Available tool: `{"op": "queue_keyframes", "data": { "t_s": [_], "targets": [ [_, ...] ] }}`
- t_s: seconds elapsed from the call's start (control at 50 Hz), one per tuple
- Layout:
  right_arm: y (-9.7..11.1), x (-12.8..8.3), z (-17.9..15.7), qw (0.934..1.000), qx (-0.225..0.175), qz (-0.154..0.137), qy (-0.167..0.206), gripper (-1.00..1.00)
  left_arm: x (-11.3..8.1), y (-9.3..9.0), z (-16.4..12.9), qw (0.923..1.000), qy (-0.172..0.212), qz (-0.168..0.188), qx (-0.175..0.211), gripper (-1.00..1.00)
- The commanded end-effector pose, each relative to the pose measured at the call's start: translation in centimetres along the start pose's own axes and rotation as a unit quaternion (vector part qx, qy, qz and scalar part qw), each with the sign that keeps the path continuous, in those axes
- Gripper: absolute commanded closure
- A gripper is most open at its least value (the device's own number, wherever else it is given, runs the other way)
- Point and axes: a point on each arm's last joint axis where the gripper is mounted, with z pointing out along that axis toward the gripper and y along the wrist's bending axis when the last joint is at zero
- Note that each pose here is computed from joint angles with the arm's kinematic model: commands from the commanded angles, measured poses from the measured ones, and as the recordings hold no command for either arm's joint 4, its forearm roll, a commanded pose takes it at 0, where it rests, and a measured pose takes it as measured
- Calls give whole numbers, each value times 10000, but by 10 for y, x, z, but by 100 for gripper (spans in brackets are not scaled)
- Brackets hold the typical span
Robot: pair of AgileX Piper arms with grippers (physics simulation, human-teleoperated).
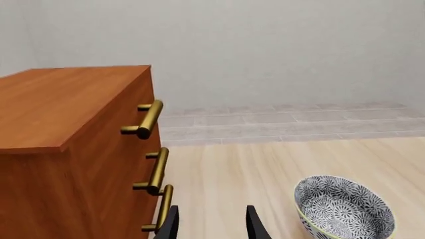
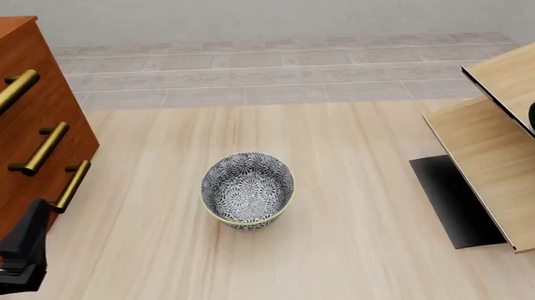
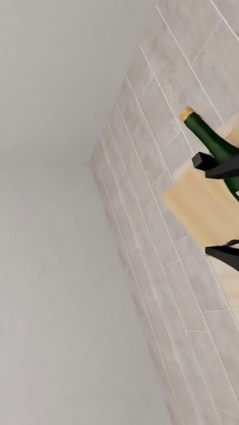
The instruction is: Put the wine bottle on the wine rack.
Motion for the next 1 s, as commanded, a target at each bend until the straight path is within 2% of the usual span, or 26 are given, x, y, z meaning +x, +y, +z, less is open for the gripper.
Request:
{"op": "queue_keyframes", "data": {
  "t_s": [0.02,0.32,0.6,1.0],
  "targets": [
    [8,6,-16,9996,-276,-35,49,-100,-7,0,-5,10000,-27,56,10,-100],
    [15,5,-43,9978,-649,-130,21,-100,-16,1,-12,9999,-55,98,-21,-100],
    [19,19,-58,9950,-972,-173,115,-100,-27,2,-18,9998,-122,135,-92,-100],
    [14,37,-88,9924,-1194,-256,119,-100,-38,2,-21,9995,-211,169,-135,-100]
  ]
}}
